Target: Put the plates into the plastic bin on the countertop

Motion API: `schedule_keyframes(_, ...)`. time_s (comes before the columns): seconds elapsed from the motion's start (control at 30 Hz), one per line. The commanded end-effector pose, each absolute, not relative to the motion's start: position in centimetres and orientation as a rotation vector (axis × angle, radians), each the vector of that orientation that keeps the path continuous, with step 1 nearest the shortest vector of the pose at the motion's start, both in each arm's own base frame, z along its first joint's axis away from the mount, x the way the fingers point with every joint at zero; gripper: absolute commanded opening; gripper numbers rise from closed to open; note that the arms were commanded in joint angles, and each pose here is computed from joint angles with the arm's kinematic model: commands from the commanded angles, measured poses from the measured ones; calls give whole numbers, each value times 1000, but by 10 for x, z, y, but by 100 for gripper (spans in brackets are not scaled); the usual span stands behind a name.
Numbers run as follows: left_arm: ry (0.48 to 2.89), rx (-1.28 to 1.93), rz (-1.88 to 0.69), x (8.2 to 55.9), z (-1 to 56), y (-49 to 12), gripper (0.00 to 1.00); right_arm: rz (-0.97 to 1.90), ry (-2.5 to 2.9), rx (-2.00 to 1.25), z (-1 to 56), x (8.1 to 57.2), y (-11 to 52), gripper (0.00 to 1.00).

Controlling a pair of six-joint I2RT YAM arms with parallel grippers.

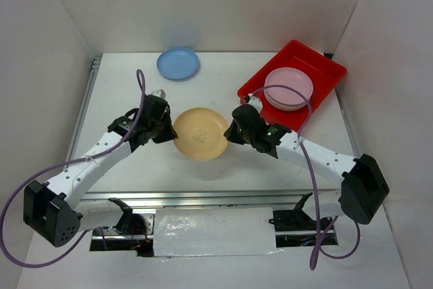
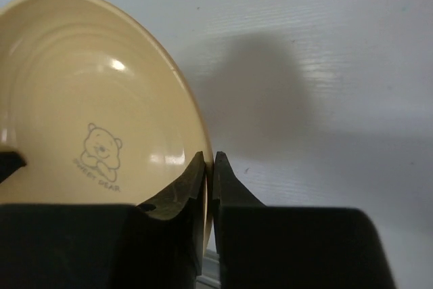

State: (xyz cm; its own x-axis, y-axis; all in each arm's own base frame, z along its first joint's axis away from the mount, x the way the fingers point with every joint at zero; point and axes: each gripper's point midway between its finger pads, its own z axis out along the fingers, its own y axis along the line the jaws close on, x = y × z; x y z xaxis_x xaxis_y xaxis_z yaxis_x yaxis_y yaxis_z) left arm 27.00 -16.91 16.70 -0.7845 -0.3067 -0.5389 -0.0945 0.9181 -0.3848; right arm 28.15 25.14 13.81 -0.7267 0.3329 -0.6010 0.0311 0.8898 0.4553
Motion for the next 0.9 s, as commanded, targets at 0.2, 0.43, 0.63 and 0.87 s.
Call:
schedule_keyframes(0.2, 2394, -326, -475, 283, 188, -155, 36, 667, 2269, 330, 157, 294, 237, 0)
schedule_keyframes(0.43, 2254, -455, -277, 250, 225, -92, 99, 407, 2233, 582, 168, 359, 129, 0)
schedule_keyframes(0.63, 2211, -372, -294, 220, 243, -79, 99, 285, 2167, 910, 161, 431, 26, 0)
schedule_keyframes(0.87, 2285, -279, -263, 203, 221, -76, 99, 193, 2120, 1049, 167, 474, -38, 0)
